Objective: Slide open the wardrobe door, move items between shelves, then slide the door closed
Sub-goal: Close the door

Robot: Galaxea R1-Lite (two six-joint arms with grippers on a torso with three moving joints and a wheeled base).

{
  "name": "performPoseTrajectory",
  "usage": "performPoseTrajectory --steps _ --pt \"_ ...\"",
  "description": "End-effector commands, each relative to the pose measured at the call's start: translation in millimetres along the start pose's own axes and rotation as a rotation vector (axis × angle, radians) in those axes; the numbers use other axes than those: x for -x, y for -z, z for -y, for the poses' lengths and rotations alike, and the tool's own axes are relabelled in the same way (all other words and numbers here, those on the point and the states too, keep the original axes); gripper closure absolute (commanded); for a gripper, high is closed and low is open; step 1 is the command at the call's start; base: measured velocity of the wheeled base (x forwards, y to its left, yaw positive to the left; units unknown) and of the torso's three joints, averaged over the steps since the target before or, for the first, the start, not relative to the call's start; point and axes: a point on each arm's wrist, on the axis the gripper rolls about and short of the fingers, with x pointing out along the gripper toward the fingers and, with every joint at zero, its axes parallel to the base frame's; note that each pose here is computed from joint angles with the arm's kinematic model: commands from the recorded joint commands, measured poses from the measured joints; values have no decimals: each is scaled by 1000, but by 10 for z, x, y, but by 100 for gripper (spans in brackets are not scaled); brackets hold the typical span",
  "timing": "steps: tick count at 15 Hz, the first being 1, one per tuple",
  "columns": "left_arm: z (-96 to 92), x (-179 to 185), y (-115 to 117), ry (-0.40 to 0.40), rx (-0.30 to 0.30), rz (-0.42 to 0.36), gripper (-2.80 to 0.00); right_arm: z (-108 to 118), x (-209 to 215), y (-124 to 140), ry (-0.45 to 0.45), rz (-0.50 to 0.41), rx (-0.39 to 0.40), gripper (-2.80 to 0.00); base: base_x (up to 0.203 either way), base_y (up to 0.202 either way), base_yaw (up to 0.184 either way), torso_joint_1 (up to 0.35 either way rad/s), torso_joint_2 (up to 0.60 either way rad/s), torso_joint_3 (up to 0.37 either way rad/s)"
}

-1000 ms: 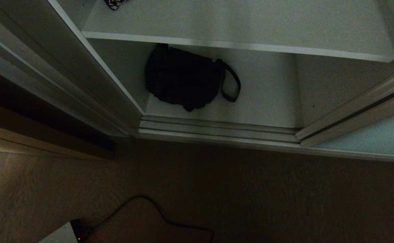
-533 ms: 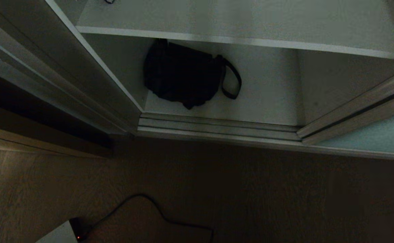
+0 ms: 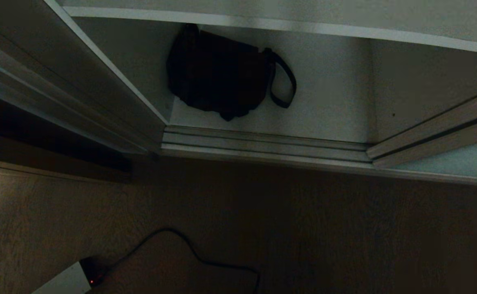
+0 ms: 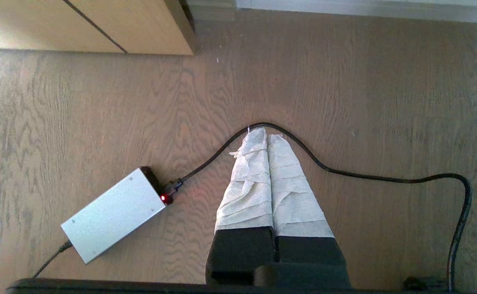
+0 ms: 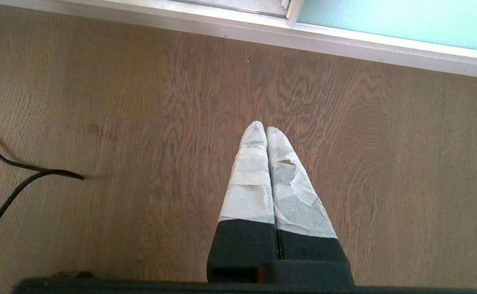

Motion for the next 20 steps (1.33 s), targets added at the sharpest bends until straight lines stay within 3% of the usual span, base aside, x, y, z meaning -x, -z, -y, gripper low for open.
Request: performPoseTrajectory --steps 1,7,10,20 --pt "-1 0 0 -2 3 -2 0 0 3 1 0 4 0 0 0 0 0 0 0 0" --pt "0 -2 1 1 13 -1 0 0 3 1 0 4 0 0 0 0 0 1 0 14" --pt "0 -1 -5 0 39 3 0 0 3 1 0 4 0 0 0 0 0 3 1 166" --pt "-1 0 -7 -1 41 4 0 0 3 1 1 4 -2 0 0 0 0 1 3 200"
